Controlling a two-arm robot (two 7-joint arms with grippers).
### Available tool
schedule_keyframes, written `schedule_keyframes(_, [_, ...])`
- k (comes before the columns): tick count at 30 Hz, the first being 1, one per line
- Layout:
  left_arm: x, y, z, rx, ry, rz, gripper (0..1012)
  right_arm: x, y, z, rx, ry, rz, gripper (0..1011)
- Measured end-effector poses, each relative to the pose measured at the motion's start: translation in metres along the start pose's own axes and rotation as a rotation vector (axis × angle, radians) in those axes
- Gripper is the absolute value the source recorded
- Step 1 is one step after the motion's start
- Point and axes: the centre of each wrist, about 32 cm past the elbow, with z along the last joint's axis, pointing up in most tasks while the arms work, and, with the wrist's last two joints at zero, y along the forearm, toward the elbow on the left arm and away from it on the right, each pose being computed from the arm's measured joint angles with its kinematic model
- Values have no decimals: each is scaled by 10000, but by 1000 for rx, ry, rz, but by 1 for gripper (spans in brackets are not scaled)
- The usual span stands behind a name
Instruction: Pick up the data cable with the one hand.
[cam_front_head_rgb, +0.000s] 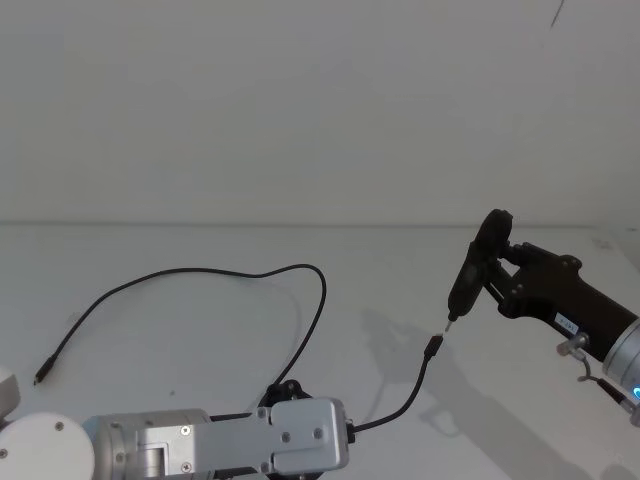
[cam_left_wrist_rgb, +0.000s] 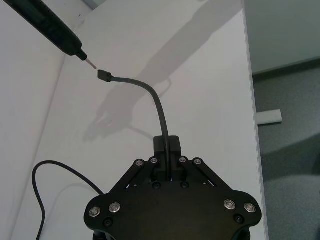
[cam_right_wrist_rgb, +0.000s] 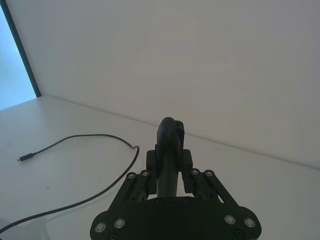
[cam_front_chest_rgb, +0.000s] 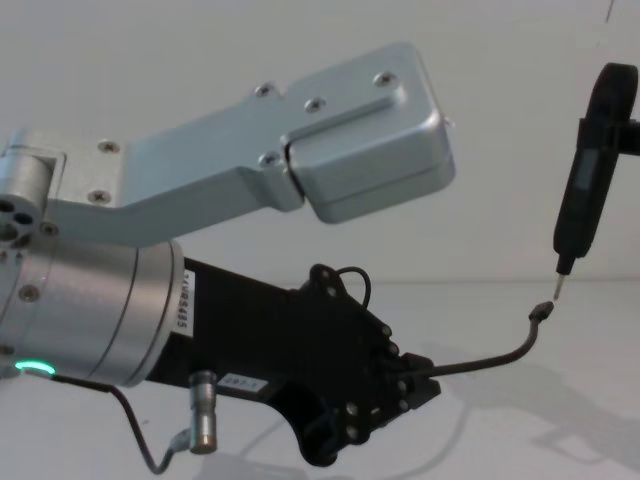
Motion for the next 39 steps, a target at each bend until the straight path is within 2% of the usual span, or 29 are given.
schedule_keyframes(17, [0,0,0,0,0,0,55,14,11,-5,-13,20,8,279])
schedule_keyframes(39, [0,0,0,0,0,0,55,6,-12,16,-3,37,26,279])
